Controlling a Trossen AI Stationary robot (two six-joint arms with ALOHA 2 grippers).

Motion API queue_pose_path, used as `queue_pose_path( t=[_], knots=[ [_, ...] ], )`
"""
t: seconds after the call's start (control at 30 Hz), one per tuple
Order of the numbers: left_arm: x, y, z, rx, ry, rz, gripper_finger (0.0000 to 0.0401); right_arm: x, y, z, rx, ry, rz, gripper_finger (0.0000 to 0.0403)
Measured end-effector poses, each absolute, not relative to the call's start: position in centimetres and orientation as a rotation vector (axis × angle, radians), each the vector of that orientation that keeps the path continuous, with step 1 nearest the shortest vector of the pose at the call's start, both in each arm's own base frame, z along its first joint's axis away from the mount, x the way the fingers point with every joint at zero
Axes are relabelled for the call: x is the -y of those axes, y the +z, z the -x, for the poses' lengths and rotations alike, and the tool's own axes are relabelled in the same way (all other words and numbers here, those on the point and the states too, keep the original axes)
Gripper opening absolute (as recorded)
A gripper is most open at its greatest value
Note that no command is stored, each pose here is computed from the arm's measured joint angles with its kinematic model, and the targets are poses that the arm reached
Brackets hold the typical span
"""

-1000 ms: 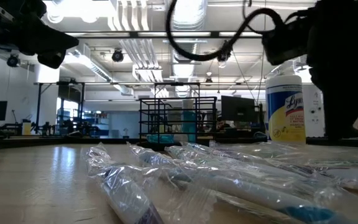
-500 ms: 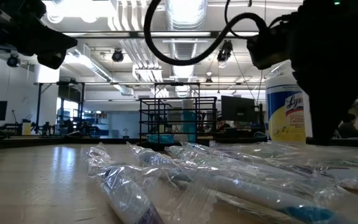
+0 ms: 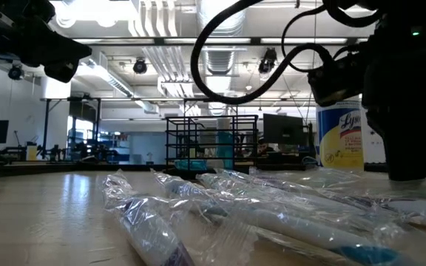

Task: Pick & Place toothbrushing station
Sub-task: Put the right blue toothbrush into the black wire organizer

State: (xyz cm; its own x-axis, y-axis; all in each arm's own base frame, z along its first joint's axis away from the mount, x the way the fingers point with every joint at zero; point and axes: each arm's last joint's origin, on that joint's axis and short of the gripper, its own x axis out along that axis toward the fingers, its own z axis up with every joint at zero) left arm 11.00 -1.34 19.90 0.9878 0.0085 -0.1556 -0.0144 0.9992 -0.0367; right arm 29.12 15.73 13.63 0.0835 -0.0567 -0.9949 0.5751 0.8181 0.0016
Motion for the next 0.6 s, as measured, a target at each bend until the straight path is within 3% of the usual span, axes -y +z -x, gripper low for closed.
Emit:
queue_pose_path(
  t=[0.23, 0.5, 0.6],
  knots=[
    [1.3, 19.9, -11.0, -0.160, 0.012, 0.037, 0.0012, -15.4, 13.0, -28.5, -1.438, -0.454, -0.425, 0.0127],
    [1.3, 19.9, -11.0, -0.152, 0.011, 0.038, 0.0012, -15.1, 15.0, -28.2, -1.379, -0.420, -0.326, 0.0025],
    [1.3, 20.0, -11.0, -0.148, 0.012, 0.039, 0.0012, -14.9, 16.6, -28.2, -1.309, -0.402, -0.325, 0.0022]
  ],
)
